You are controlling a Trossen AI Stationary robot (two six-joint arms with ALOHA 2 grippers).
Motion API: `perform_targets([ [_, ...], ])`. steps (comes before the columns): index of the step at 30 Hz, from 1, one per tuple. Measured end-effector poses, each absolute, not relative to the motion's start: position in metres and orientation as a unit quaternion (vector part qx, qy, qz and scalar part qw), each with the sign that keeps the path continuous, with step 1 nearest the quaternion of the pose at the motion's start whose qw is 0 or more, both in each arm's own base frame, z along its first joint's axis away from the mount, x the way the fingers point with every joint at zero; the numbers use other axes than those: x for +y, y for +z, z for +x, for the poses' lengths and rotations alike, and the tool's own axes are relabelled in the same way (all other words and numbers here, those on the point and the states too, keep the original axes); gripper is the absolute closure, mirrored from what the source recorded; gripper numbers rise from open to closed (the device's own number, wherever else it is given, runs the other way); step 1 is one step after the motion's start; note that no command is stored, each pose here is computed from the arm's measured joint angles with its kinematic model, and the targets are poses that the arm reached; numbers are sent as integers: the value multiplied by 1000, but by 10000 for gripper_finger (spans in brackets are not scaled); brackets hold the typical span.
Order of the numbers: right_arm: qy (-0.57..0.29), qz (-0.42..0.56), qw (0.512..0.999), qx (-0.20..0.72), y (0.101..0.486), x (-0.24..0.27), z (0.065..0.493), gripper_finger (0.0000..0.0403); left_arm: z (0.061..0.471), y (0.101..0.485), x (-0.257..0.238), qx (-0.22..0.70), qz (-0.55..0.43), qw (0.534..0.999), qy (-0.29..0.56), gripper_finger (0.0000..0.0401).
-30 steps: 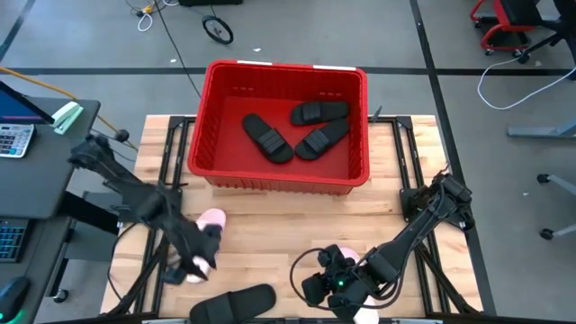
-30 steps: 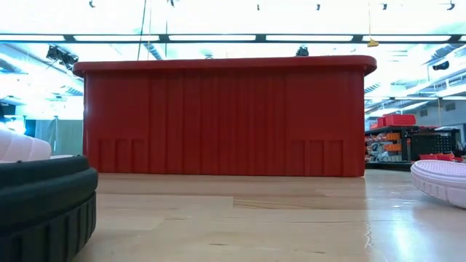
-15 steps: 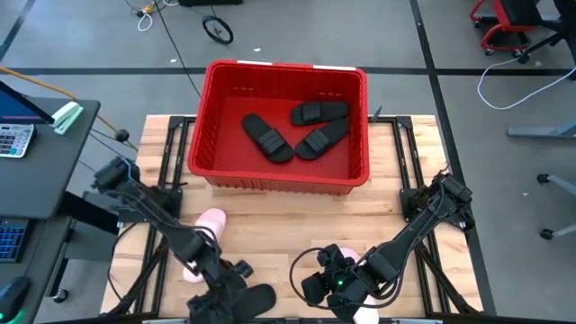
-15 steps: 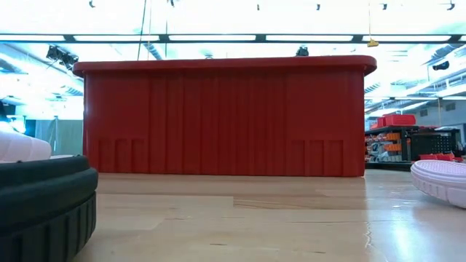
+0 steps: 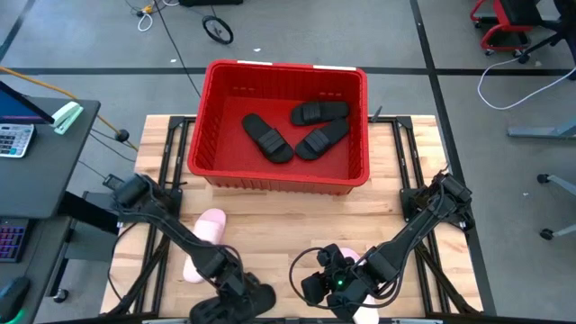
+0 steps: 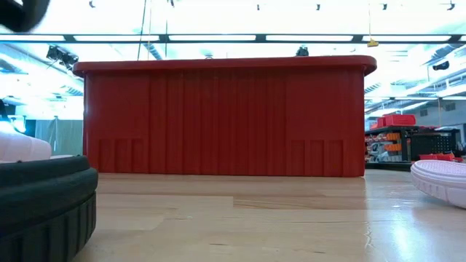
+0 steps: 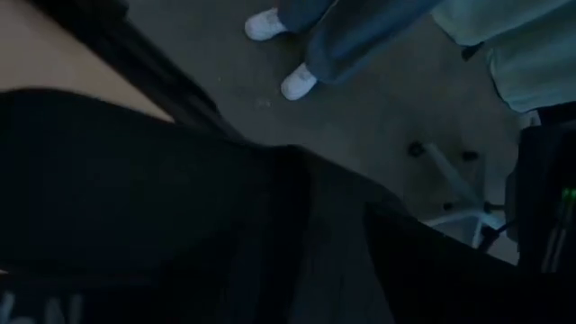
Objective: Pick and place slides into bin
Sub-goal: Put the black slide into the red bin
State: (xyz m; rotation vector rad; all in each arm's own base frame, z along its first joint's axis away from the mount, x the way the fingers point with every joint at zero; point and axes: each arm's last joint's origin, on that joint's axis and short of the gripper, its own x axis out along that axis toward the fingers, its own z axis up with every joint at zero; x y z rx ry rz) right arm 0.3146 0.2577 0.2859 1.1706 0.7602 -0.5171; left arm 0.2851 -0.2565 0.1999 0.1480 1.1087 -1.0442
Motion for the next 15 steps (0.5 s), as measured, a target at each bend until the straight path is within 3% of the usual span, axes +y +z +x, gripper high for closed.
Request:
perform_targets([
  [15, -234, 538, 733, 344, 286, 258, 315, 269, 274, 189, -255, 565, 59, 671, -477, 209],
])
